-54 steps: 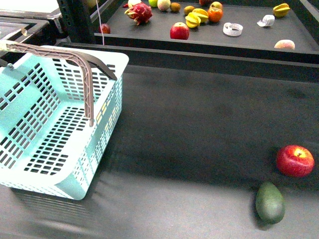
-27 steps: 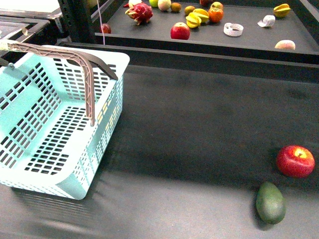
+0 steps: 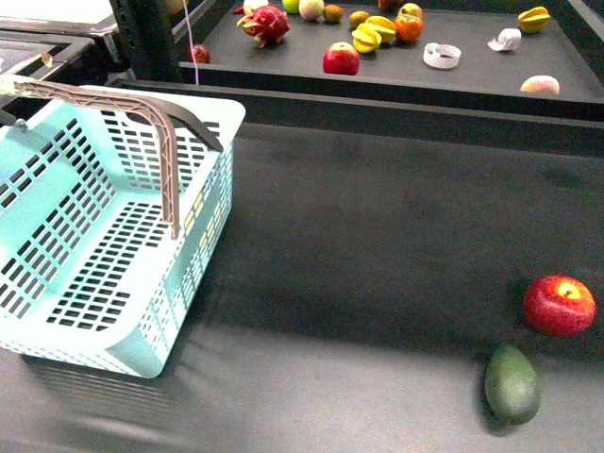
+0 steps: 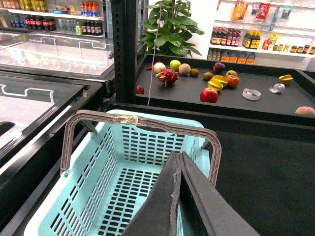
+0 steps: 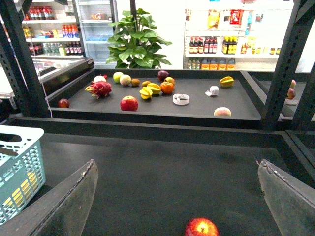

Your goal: Pick mango with right arm and hold basket with left

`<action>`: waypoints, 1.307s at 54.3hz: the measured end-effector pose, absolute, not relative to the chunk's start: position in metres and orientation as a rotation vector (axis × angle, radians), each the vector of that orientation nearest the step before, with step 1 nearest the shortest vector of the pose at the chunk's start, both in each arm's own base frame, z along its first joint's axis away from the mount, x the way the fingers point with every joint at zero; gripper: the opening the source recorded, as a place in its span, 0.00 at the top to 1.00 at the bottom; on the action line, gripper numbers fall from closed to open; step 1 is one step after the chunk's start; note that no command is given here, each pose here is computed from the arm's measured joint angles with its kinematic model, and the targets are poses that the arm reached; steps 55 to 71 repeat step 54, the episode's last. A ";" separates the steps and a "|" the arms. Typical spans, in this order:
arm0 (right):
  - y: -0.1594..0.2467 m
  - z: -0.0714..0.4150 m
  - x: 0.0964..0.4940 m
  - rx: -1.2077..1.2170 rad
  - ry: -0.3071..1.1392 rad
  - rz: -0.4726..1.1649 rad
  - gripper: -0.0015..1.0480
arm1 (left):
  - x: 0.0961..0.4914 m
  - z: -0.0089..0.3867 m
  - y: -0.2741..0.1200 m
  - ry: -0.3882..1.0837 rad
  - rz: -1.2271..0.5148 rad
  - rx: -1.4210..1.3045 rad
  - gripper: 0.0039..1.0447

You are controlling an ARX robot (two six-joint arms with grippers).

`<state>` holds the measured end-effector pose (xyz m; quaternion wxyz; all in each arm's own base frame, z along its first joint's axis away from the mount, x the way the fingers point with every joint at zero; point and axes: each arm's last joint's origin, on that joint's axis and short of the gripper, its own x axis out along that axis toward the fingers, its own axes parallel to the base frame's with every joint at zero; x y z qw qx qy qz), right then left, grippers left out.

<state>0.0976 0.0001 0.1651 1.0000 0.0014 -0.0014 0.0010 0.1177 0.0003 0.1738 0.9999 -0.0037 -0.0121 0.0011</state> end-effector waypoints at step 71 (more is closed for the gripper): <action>0.000 0.165 0.098 0.003 -0.003 0.002 0.08 | 0.097 0.170 0.000 -0.018 0.001 -0.007 0.96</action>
